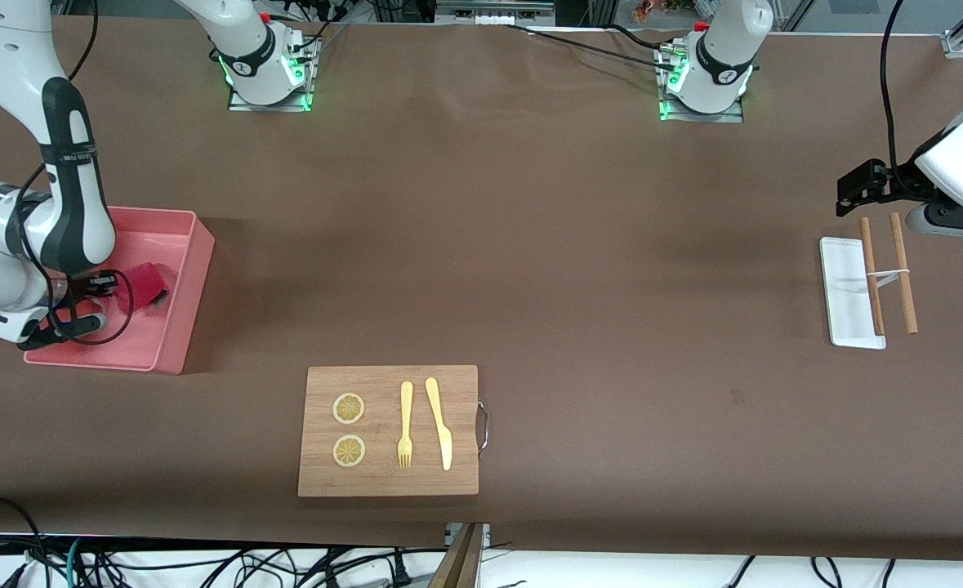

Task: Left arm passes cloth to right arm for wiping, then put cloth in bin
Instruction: 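Carry the cloth with the right gripper over the pink bin, then open the right gripper to drop the cloth into the bin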

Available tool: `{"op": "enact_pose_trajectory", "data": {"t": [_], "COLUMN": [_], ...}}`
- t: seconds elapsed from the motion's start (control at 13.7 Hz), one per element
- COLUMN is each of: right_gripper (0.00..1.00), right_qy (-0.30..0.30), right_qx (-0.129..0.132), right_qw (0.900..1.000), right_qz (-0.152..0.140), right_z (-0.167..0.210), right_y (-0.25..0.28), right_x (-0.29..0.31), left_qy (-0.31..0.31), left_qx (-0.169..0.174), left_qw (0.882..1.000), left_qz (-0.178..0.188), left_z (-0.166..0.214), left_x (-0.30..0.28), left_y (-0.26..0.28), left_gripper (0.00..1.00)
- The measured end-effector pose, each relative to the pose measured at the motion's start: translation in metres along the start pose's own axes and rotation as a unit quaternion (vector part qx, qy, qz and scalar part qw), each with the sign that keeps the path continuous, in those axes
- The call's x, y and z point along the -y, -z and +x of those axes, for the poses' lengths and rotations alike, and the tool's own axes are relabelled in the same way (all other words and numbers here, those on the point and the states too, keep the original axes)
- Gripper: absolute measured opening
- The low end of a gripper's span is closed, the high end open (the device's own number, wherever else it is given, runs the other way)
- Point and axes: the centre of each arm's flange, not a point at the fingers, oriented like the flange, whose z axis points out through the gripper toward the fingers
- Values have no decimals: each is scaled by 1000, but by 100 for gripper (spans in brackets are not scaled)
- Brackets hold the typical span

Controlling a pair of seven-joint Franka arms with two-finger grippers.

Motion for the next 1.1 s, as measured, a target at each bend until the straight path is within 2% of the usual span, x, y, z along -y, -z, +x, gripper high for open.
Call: {"op": "enact_pose_trajectory", "data": {"t": [0.07,0.15,0.44,0.58,0.8,0.95,1.1], "right_gripper": [2,8,48,69,99,100,100], "right_qy": [-5,-10,-14,-22,-46,-58,-74], "right_qx": [-4,-7,-15,-29,-35,-32,-26], "right_qw": [1000,1000,1000,999,997,996,996], "right_qz": [8,15,20,21,43,56,51], "right_z": [2,4,7,4,-9,-20,-27], "right_y": [-5,-10,-8,18,78,122,162], "right_x": [2,3,4,4,15,31,51], "left_qy": [0,0,0,0,0,0,0], "left_qx": [0,0,0,0,0,0,0], "left_qw": [1000,1000,1000,1000,1000,1000,1000], "left_qz": [0,0,0,0,0,0,0], "left_z": [0,0,0,0,0,0,0], "left_x": [0,0,0,0,0,0,-1], "left_y": [0,0,0,0,0,0,0], "left_gripper": [100,100,100,100,100,100,100]}}
